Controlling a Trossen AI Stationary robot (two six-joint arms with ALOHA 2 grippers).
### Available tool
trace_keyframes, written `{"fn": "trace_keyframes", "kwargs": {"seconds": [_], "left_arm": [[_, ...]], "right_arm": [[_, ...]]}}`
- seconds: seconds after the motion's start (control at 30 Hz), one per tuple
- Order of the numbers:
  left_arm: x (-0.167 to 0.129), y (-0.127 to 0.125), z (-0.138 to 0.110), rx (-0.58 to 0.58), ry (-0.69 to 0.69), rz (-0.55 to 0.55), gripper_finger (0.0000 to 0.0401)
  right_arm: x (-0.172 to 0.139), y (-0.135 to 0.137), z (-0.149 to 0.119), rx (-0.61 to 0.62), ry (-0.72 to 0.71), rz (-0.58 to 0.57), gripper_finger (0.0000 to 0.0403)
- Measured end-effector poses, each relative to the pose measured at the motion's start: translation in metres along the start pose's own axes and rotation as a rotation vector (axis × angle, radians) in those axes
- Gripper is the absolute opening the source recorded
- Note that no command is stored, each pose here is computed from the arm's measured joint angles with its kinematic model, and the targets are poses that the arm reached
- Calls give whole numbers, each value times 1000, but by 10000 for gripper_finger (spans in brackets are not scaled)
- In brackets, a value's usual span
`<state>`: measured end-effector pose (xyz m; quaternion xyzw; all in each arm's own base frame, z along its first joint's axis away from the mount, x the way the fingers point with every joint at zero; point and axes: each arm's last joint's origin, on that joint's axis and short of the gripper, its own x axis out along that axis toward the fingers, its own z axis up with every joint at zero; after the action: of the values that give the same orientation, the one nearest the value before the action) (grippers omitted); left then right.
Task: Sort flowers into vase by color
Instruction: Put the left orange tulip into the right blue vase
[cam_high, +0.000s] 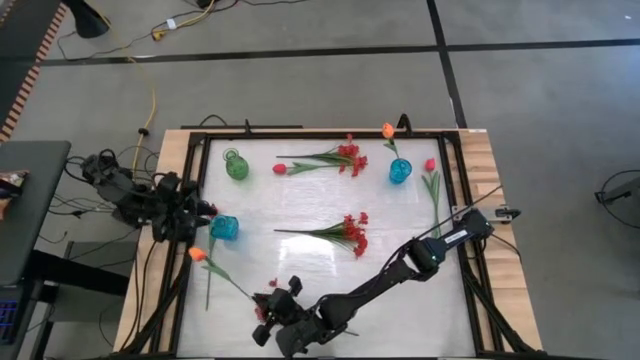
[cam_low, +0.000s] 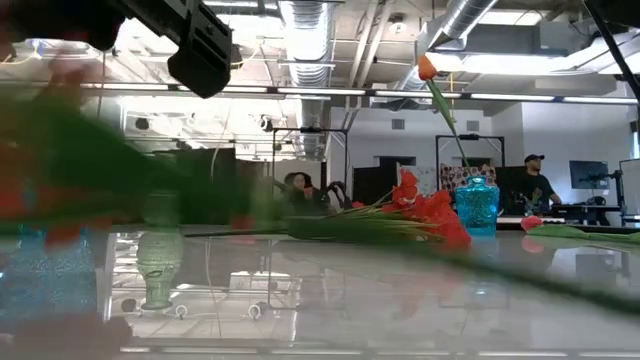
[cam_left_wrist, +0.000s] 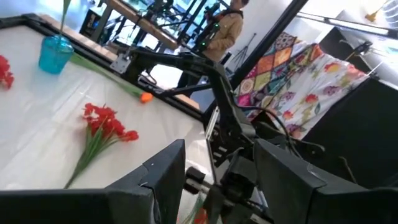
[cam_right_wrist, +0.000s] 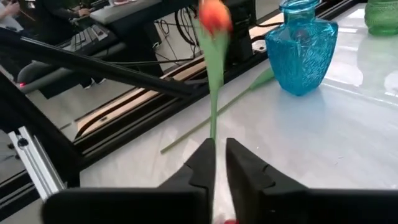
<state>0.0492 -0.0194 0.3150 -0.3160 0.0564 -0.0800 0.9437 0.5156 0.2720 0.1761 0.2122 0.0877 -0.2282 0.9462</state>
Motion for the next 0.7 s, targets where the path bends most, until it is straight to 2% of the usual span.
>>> {"fn": "trace_keyframes", "kwargs": {"seconds": [0.13, 0.3, 0.4, 0.47, 0.53, 0.6, 0.7], "left_arm": [[1, 0, 0, 1, 1, 0, 178], [1, -1, 0, 10, 17, -23, 178], [1, -1, -1, 24, 20, -27, 178], [1, -1, -1, 34, 19, -26, 178], [1, -1, -1, 40, 18, -25, 178], [1, -1, -1, 43, 18, -24, 178], [1, -1, -1, 43, 18, -24, 178]], "right_arm": [[8, -4, 2, 35, 54, 39, 109], [21, -12, 5, 145, 141, 77, 158], [36, -19, 14, 190, 247, 189, 188], [49, -25, 23, 262, 329, 278, 203], [61, -34, 29, 337, 417, 327, 212], [70, -44, 33, 350, 484, 346, 213], [79, -52, 38, 355, 483, 334, 206]]}}
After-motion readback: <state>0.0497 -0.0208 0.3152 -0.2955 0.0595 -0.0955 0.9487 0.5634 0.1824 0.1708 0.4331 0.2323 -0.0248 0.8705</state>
